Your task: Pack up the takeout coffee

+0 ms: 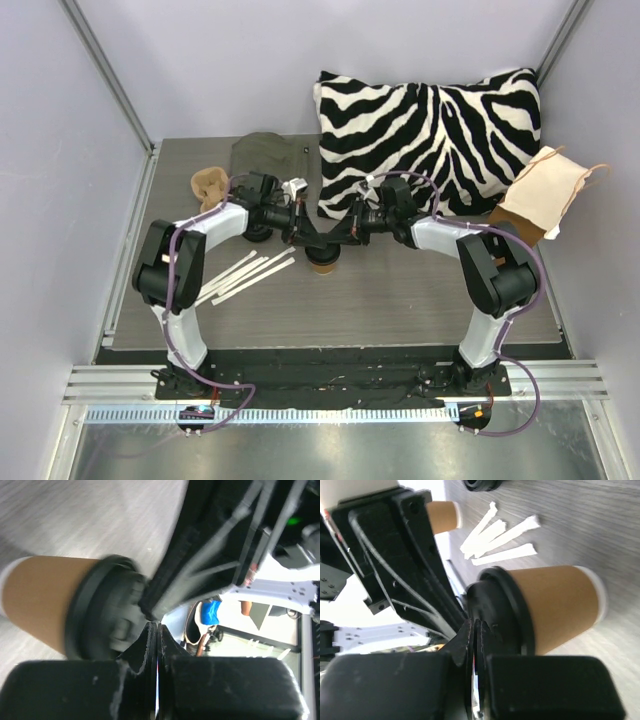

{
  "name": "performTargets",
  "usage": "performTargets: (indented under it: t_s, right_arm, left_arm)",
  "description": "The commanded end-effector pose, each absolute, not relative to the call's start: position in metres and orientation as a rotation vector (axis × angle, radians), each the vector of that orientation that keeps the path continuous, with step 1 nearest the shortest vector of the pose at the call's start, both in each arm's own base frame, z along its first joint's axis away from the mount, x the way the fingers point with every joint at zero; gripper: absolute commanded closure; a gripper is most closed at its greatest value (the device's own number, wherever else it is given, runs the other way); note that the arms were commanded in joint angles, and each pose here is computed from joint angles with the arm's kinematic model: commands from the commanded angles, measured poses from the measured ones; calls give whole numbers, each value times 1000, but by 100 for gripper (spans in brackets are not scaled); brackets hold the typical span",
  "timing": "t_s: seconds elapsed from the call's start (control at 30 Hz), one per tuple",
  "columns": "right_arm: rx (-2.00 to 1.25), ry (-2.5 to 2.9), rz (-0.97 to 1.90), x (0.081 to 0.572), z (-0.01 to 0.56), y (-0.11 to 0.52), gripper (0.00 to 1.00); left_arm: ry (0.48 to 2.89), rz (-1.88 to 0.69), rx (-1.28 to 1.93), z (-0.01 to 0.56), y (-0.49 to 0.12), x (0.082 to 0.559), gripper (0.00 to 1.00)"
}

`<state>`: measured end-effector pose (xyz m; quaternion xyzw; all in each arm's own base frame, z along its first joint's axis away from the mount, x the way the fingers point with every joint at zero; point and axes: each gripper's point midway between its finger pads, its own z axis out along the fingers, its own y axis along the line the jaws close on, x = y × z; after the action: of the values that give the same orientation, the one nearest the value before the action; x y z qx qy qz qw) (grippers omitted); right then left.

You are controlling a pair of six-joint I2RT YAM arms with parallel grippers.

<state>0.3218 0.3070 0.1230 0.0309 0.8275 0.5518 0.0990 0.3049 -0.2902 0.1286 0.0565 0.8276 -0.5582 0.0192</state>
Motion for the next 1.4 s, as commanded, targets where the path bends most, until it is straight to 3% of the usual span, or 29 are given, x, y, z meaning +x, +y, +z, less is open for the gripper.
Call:
performTargets:
  t_s: [0.0,0.2,0.63,0.87,0.97,1.0,1.13,1.2,1.37]
  right_arm:
    - [17,2219,1757,328,206,314,99]
    - [67,2147,1843,331,226,317,99]
    - [192,2476,1654,320,72,308,99]
    - [57,2327,1715,336,137,318,99]
    - [-59,2217,1750,341,182,322,90]
    - [-99,2173,1755,343,200,324,86]
    - [-229,2109,1722,334,239,320,69]
    - [-283,2146,1671,326,231,315,68]
    - [-389,2247,1385,307,200,295,52]
  left_arm:
    - [2308,-1794,390,205,-290,296,99]
    - [2301,-1836,397,215,-290,283,99]
    - [2651,-1709,104,85,-277,292,100]
    - [2545,-1728,200,124,-280,297,100]
    - [2445,-1760,286,160,-283,301,90]
    - [2418,-1761,311,169,-284,301,79]
    - [2312,-1736,399,216,-280,293,61]
    - [2308,-1678,408,219,-274,290,57]
    - [2295,-1495,356,231,-247,284,41]
